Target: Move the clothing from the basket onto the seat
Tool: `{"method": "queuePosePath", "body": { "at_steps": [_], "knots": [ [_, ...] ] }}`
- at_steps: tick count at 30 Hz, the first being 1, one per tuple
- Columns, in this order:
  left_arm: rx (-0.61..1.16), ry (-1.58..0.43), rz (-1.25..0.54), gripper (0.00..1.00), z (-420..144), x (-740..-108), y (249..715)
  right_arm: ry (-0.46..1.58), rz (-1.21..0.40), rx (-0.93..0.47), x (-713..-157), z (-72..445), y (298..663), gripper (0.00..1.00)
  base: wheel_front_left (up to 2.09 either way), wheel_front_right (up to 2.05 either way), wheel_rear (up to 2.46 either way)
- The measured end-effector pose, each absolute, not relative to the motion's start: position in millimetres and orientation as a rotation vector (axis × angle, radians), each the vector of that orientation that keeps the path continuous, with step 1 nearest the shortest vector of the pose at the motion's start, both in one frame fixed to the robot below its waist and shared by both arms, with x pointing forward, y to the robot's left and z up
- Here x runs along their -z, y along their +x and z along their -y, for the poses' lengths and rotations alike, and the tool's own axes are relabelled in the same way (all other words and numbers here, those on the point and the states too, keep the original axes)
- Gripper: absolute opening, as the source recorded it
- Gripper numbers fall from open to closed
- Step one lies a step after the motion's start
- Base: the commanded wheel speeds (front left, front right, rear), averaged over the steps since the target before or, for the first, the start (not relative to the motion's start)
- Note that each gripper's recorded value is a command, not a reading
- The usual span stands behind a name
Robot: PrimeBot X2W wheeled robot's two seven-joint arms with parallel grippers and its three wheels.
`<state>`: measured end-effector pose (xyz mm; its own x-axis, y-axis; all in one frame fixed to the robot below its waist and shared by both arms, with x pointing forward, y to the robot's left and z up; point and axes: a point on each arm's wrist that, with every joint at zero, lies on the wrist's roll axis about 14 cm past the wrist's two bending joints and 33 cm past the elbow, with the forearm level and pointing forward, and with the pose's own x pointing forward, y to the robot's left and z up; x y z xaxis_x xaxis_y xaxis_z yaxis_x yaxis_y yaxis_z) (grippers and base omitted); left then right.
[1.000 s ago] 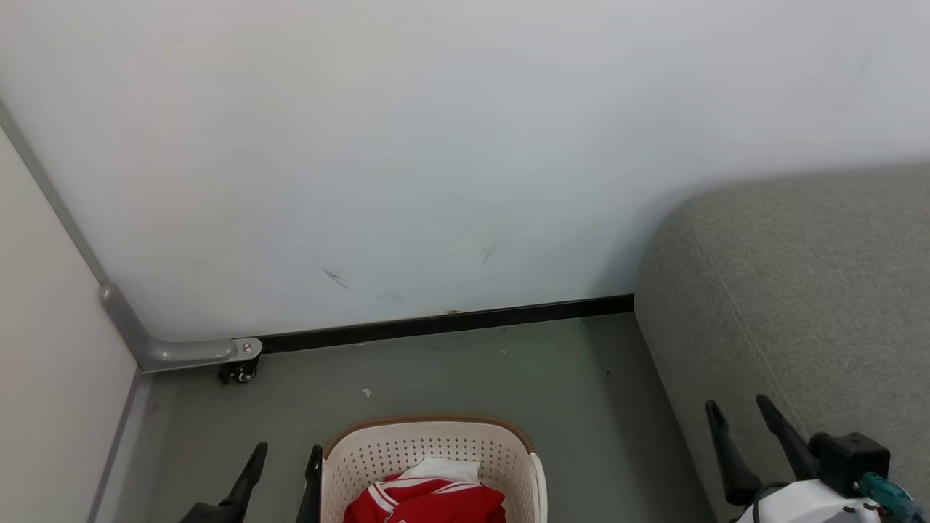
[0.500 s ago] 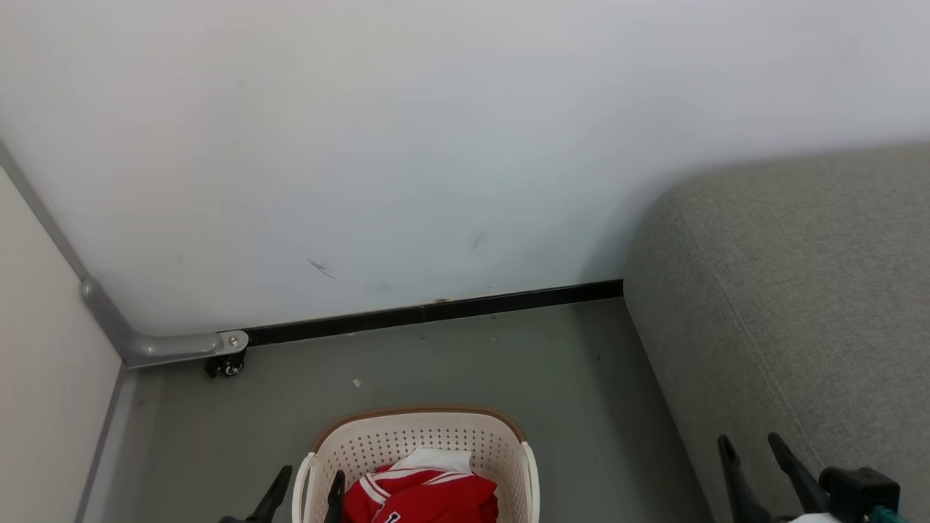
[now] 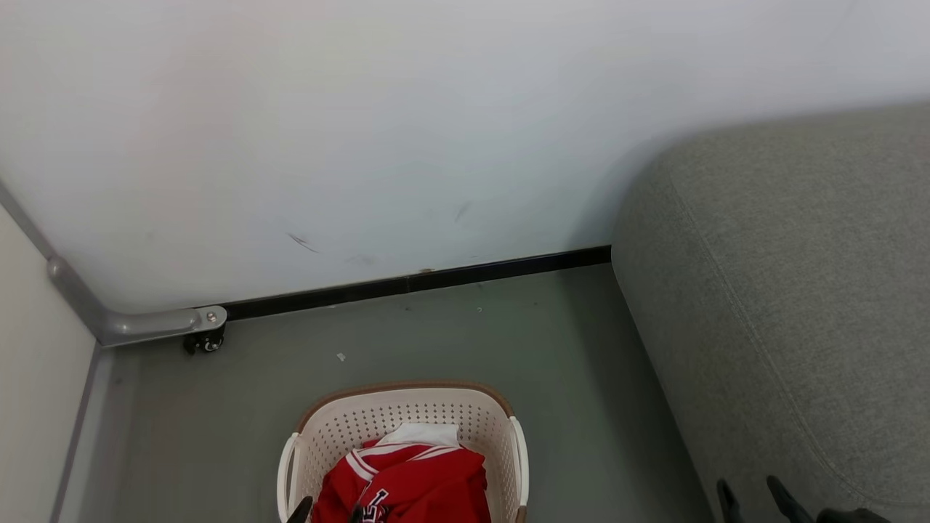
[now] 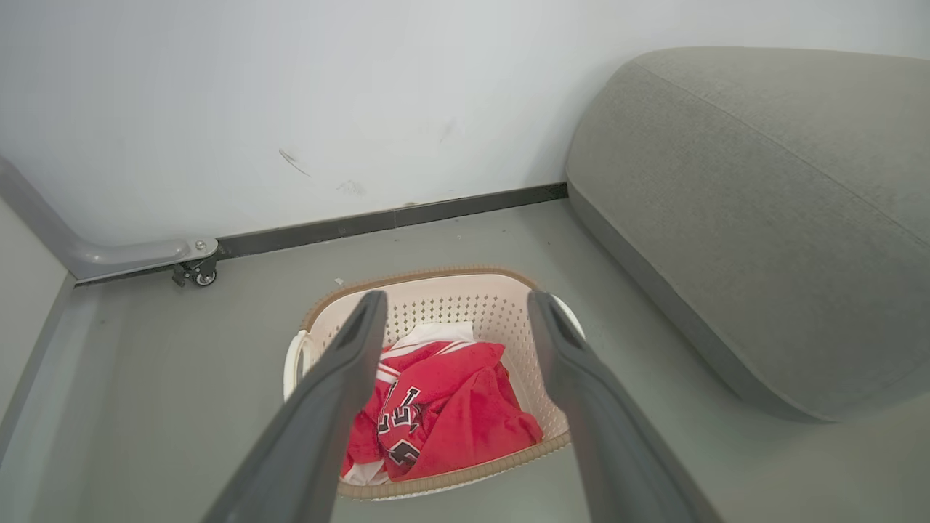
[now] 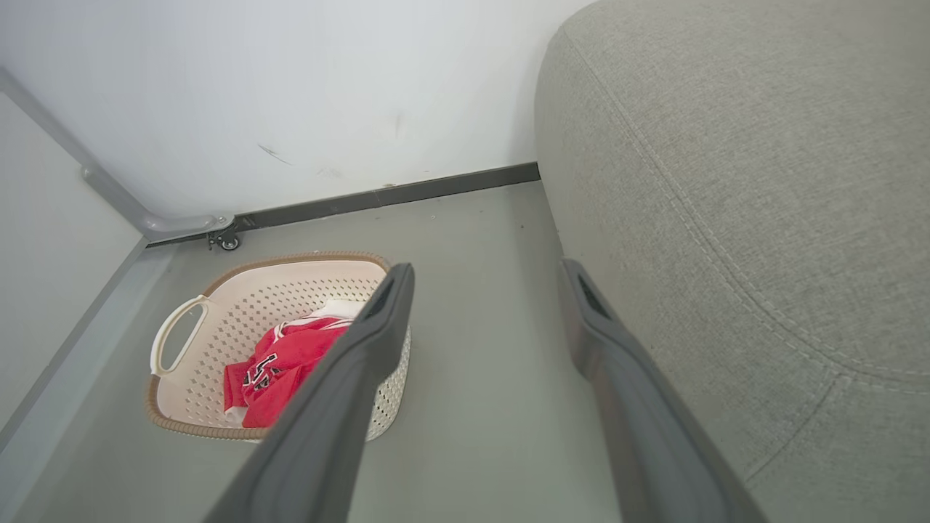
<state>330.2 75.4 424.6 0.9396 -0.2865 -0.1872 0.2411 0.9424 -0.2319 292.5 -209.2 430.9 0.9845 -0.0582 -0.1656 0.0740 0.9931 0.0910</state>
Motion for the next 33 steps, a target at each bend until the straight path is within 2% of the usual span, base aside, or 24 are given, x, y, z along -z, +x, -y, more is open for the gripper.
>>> {"method": "queuePosePath", "body": {
  "at_steps": [9, 21, 33],
  "knots": [
    [0.335, -0.170, -0.307, 1.00, -59, -399, 338, 0.063, -0.186, 0.063, -428, 209, 293, 1.00, 0.00, 0.00, 0.00],
    [0.447, -0.043, -0.360, 1.00, -44, -372, 377, 0.053, -0.201, 0.057, -429, 205, 304, 1.00, 0.00, 0.00, 0.00],
    [0.594, 0.078, -0.469, 1.00, -22, -326, 413, 0.077, -0.232, 0.127, -422, 222, 314, 1.00, 0.00, 0.00, 0.00]
  ]
}}
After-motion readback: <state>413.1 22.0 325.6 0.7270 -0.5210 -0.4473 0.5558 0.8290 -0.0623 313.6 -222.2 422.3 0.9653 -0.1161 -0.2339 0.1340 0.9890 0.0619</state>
